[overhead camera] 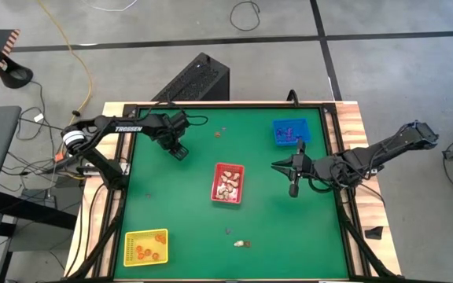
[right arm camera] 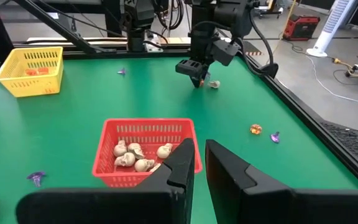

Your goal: Sort Halloween decoration

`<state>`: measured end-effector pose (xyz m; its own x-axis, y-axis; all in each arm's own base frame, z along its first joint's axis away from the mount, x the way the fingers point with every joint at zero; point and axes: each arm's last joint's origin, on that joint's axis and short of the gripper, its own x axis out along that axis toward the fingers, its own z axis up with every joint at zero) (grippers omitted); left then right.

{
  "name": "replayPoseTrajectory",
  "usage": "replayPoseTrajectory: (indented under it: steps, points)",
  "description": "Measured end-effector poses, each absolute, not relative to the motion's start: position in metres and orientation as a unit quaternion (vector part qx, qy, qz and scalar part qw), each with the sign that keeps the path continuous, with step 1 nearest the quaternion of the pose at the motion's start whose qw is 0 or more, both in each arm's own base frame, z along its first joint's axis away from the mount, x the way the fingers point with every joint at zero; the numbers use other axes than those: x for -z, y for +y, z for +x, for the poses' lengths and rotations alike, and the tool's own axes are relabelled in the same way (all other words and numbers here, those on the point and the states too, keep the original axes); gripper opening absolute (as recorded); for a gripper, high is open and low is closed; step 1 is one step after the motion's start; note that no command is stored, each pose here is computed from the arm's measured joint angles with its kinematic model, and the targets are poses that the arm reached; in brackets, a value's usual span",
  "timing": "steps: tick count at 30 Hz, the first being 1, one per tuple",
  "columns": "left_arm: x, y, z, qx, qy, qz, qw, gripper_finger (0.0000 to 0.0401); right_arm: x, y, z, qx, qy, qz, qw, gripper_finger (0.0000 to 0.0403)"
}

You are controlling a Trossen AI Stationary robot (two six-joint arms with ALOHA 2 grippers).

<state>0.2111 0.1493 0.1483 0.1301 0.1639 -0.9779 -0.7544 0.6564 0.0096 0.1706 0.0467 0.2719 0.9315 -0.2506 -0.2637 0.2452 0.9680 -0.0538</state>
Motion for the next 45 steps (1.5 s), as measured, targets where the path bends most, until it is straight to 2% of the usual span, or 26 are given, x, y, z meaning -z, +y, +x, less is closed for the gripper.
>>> replayPoseTrajectory:
  steps: [16,28,33,39,45]
  points:
    - [-0.148,0.148,0.21,-0.309,0.581,-0.265,0.705,0.0139,-0.272,0.047,0.171,0.126,0.135,-0.01,0.983,0.0069]
    - [-0.148,0.147,0.21,-0.304,0.585,-0.271,0.702,0.0079,-0.272,0.047,0.171,0.126,0.135,-0.01,0.983,0.0069]
    - [-0.149,0.147,0.21,-0.301,0.585,-0.268,0.704,0.0081,-0.272,0.047,0.171,0.127,0.135,-0.01,0.983,0.0069]
    - [-0.173,0.14,0.214,-0.25,0.577,-0.28,0.725,0.0087,-0.272,0.047,0.171,0.127,0.135,-0.01,0.983,0.0069]
    - [-0.204,0.095,0.213,-0.185,0.579,-0.287,0.74,0.0088,-0.27,0.046,0.17,0.127,0.146,-0.016,0.981,0.0069]
